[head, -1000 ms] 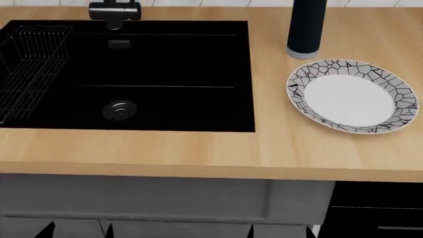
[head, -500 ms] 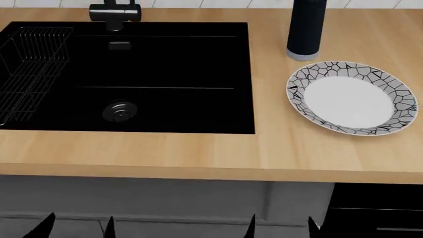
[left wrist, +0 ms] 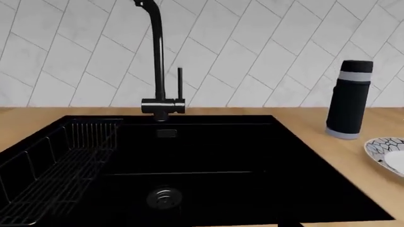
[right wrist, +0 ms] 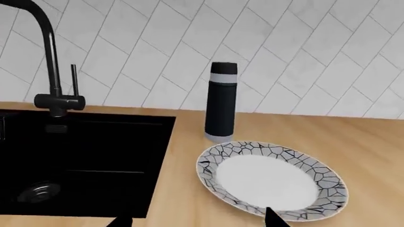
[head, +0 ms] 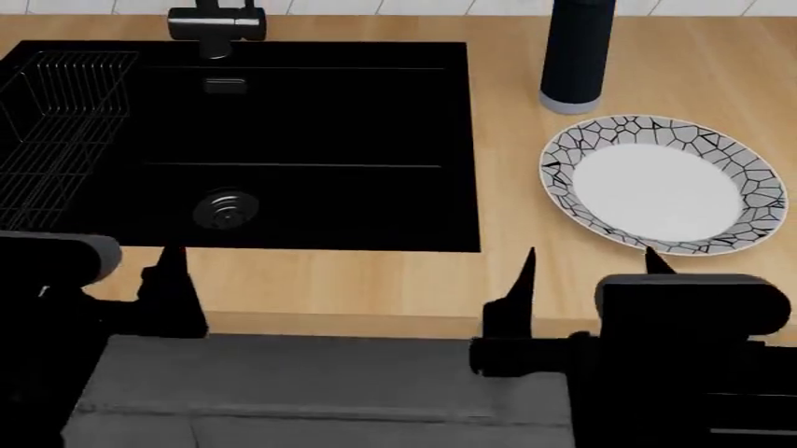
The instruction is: Pick the cherry from the sink and place it on the plate located on the counter
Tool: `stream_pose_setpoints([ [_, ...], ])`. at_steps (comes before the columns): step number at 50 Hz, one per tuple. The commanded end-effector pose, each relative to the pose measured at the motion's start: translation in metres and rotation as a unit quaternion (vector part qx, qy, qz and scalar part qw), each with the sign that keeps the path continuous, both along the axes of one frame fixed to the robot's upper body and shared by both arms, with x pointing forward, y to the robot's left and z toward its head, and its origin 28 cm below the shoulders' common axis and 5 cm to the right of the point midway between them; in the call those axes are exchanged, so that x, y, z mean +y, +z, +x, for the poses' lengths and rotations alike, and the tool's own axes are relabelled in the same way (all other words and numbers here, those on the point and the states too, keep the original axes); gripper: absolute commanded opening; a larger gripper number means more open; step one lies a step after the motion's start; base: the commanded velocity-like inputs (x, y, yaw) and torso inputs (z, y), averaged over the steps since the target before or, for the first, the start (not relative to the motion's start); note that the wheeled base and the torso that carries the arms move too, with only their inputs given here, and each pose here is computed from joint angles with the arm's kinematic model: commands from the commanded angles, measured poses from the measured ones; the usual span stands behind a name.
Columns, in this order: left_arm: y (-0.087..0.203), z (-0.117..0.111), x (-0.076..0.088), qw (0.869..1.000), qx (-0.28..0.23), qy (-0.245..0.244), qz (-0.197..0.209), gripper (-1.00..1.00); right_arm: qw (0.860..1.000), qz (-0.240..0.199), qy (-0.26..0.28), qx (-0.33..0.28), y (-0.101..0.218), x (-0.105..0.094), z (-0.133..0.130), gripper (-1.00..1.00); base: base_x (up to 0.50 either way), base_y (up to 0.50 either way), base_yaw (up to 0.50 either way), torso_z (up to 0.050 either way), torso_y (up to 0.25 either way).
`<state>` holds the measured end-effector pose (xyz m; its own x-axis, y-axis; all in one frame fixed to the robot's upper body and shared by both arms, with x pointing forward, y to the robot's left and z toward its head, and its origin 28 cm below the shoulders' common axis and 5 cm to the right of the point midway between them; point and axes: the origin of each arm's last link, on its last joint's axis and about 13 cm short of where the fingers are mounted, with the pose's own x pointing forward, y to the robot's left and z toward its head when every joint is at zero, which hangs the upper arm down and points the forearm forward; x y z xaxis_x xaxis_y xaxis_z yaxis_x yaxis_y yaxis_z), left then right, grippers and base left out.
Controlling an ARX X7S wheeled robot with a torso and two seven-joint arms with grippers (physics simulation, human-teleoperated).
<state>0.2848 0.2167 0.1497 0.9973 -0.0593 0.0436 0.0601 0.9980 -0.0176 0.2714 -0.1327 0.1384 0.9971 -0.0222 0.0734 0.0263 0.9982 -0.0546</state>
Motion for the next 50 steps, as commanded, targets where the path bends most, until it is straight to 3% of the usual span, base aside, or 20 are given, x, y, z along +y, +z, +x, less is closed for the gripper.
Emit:
stream_pose_setpoints([
  [1, 0.034, 0.02, 0.004, 1.0, 0.001, -0.007, 0.012, 1.0, 1.0, -0.012, -0.005, -0.011, 0.049, -0.013, 0.022, 1.0, 0.0, 0.0, 0.0, 0.0, 0.0],
  [15, 0.031, 0.025, 0.005, 1.0, 0.011, -0.003, 0.013, 1.0, 1.0, -0.011, -0.002, -0.005, 0.058, -0.017, 0.032, 1.0, 0.0, 0.0, 0.0, 0.0, 0.0],
  [31, 0.025, 0.021, 0.007, 1.0, 0.015, -0.001, 0.01, 1.0, 1.0, -0.02, 0.011, 0.001, 0.057, -0.013, 0.03, 1.0, 0.0, -0.49, 0.0, 0.0, 0.0],
  [50, 0.03, 0.017, 0.01, 1.0, 0.011, 0.007, 0.008, 1.0, 1.0, -0.001, 0.012, 0.001, 0.054, -0.01, 0.025, 1.0, 0.03, 0.0, 0.0, 0.0, 0.0],
])
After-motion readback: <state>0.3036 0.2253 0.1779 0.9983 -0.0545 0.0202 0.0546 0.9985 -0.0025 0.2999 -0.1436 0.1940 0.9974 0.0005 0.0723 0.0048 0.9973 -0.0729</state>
